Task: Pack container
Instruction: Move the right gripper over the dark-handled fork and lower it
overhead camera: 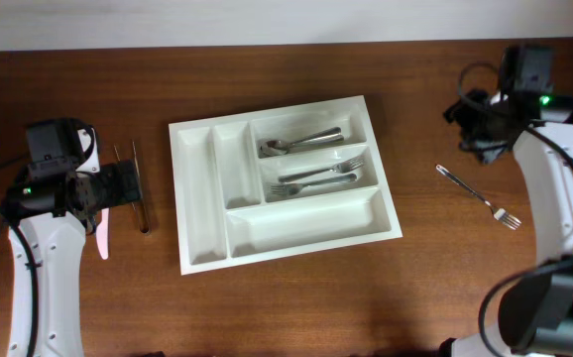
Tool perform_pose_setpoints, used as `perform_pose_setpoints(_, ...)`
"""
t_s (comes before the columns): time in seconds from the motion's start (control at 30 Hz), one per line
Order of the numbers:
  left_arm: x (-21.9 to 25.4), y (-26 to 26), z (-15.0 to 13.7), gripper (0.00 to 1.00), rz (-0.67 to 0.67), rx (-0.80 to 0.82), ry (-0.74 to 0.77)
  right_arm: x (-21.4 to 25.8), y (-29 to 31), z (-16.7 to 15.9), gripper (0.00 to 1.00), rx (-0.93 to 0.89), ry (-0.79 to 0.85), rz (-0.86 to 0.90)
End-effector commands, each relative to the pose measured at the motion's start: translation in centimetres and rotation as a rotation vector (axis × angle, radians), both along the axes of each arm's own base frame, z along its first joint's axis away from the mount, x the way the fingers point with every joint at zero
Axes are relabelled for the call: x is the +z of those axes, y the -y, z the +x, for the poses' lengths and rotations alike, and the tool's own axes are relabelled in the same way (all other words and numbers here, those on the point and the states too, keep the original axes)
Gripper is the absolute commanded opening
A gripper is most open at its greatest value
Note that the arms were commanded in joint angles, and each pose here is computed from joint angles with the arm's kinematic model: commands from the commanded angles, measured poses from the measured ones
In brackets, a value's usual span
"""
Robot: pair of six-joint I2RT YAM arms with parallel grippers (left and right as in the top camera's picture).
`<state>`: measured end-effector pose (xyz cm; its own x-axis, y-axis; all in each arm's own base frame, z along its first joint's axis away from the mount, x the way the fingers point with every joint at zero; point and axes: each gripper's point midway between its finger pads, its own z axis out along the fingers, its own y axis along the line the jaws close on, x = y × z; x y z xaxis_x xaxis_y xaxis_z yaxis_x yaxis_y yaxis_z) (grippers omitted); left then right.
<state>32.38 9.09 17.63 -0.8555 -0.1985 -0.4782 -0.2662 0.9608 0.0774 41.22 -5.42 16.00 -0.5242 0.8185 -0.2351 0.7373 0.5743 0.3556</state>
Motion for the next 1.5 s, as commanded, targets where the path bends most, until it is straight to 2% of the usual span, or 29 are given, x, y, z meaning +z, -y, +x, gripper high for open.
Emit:
perform_pose_setpoints(0.0, 0.6, -0.5, 0.3, 0.99, 0.022, -0.001, 0.009, -4.3, 1.4, -1.9, 0.71, -0.304, -0.083, 0.112)
perform_pose_setpoints(0.17, 0.6, -0.5, 0.3, 0.99, 0.022, -0.001, 0.009, -8.2, 3.2, -3.5, 0.71, -0.402, -0.108, 0.143)
perform_pose_setpoints(0.43, 0.6, -0.5, 0.3, 0.99, 0.022, -0.001, 0.009, -11.2, 5.2, -5.7, 0.72, -0.544, -0.140, 0.170)
perform_pose_setpoints(0.63, 0.6, -0.5, 0.3, 0.99, 0.022, -0.001, 0.009, -11.9, 6.4, -5.5, 0.75, -0.570, -0.122, 0.160)
perform_pose_setpoints(0.93, 0.6, -0.5, 0.3, 0.99, 0.022, -0.001, 0.009, -14.5, 6.9, -5.2, 0.73, -0.609, -0.154, 0.161)
perform_pose_setpoints(1.03, 0.6, -0.5, 0.3, 0.99, 0.022, -0.001, 0.009, -15.2, 7.0, -4.9, 0.70, -0.611, -0.153, 0.160)
perform_pose_setpoints(1.13, 0.6, -0.5, 0.3, 0.99, 0.022, -0.001, 0.009, -15.4, 7.2, -4.6, 0.61, -0.612, -0.145, 0.159)
perform_pose_setpoints(1.27, 0.6, -0.5, 0.3, 0.99, 0.022, -0.001, 0.009, -15.4, 7.3, -4.7, 0.41, -0.615, -0.145, 0.150)
perform_pose_setpoints(1.47, 0.6, -0.5, 0.3, 0.99, 0.022, -0.001, 0.009, -16.6, 7.1, -5.6, 0.39, -0.616, -0.201, 0.148)
